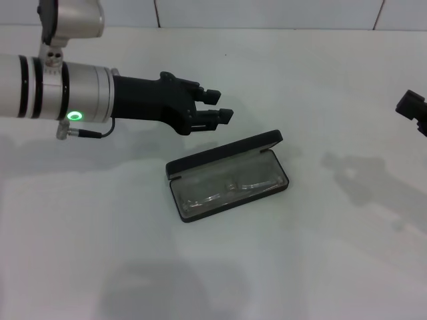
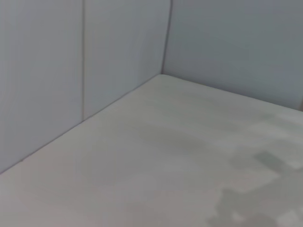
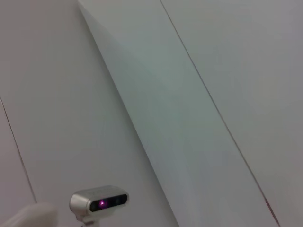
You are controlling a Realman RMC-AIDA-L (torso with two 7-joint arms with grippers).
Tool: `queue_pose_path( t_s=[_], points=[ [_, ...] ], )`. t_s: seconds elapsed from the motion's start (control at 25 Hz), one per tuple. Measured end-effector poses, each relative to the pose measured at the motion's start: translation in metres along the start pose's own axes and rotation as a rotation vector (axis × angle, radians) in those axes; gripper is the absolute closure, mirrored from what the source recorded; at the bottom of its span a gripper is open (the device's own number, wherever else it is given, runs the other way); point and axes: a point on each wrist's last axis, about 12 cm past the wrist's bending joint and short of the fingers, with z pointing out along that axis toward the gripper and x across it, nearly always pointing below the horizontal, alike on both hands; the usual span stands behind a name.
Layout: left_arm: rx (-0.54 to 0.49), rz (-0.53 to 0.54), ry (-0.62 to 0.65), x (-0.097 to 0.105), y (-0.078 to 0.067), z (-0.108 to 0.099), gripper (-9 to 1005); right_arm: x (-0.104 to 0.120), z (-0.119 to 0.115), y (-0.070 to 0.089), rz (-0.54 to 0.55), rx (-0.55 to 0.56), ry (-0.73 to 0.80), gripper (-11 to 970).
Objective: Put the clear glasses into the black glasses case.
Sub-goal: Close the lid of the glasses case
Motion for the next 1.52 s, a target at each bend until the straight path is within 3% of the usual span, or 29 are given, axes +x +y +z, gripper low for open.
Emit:
queue_pose_path(
  t_s=[0.32,0.68,1.08,1.52],
  points=[
    [-0.006,-0.039,-0.018,0.011,-0.002,0.002,553,-0.001,0.003,-0.001,0.002,-0.003,-0.007,895],
    [-0.032,-0.061,-0.053,0.025,-0.003,0.001,887,-0.005,0.011,-0.004,-0.008,-0.018,-0.011,893],
    [0.006,-0.120,-0.091,0.040,-0.012,0.008,998,-0.006,0.014,-0.005,-0.012,-0.015,-0.006,890],
    [0.057,-0.171,-0.189,0.046,-0.024,0.012,994,-0.003,0.015,-0.004,-0.001,-0.022,-0.004,887]
  ],
)
